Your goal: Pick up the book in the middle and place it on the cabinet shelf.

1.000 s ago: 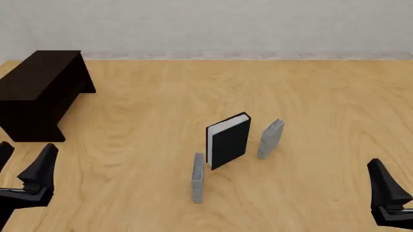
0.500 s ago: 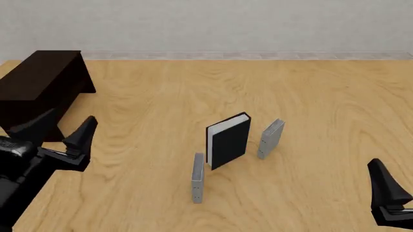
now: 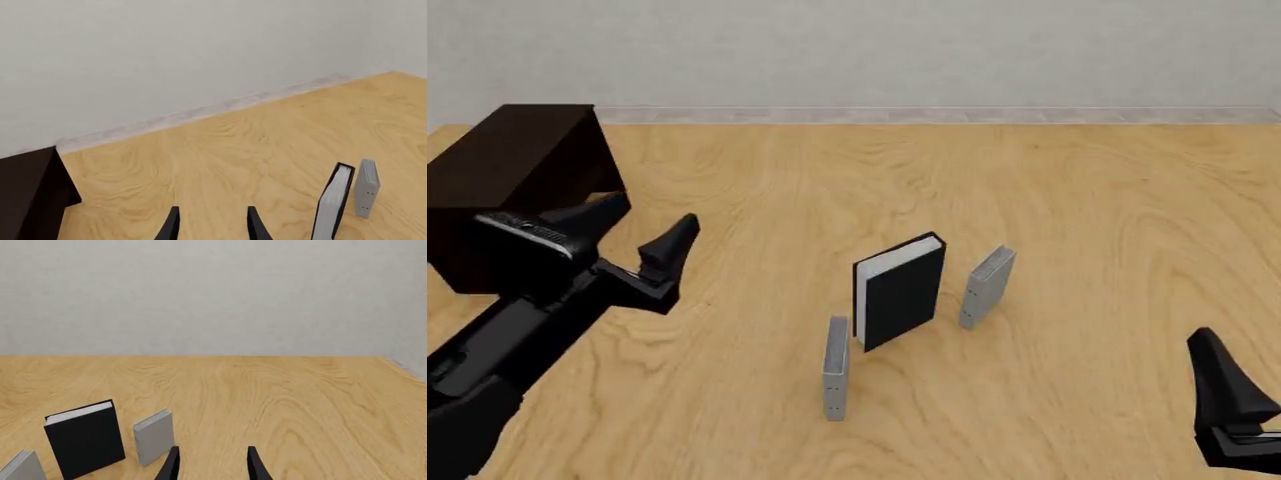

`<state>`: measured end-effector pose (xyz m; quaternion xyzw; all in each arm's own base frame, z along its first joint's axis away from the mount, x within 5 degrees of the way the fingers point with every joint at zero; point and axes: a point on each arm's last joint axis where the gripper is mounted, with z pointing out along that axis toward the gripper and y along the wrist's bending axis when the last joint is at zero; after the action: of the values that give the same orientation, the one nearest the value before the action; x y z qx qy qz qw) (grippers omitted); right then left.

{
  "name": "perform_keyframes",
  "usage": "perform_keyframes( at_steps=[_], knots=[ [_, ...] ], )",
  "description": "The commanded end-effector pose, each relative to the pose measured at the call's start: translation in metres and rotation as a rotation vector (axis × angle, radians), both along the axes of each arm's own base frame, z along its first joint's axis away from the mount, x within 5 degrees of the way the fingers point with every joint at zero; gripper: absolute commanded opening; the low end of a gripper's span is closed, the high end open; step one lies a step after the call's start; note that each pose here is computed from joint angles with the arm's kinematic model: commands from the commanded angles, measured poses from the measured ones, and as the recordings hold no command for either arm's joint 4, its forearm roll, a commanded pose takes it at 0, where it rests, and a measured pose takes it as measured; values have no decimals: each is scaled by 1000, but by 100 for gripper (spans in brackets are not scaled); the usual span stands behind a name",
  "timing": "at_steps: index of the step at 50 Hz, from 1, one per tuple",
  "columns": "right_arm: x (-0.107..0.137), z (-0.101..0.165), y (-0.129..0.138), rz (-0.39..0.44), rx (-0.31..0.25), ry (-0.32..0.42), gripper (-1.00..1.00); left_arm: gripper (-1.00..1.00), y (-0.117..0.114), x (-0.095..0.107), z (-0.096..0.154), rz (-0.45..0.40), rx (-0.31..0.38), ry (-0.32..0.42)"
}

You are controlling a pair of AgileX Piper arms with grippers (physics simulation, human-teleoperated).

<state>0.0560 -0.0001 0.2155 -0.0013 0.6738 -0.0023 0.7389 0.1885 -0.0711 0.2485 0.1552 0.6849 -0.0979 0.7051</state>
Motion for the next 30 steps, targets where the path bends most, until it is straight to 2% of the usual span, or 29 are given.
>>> perform_keyframes(
  at_steps=[1,10,12,15,16,30],
  knots=[
    [0,0,0,0,0,0,100,100,-19,22,6,-44,67,53],
    [0,-1,0,0,0,0,100,100,-31,35,18,-72,108,84],
    [0,-1,0,0,0,0,100,100,-36,41,17,-78,115,117],
    [0,-1,0,0,0,0,100,100,-36,43,20,-77,109,122],
    [0,-1,0,0,0,0,100,100,-40,43,20,-91,134,121],
    [0,-1,0,0,0,0,100,100,-53,51,24,-125,167,176]
  ],
)
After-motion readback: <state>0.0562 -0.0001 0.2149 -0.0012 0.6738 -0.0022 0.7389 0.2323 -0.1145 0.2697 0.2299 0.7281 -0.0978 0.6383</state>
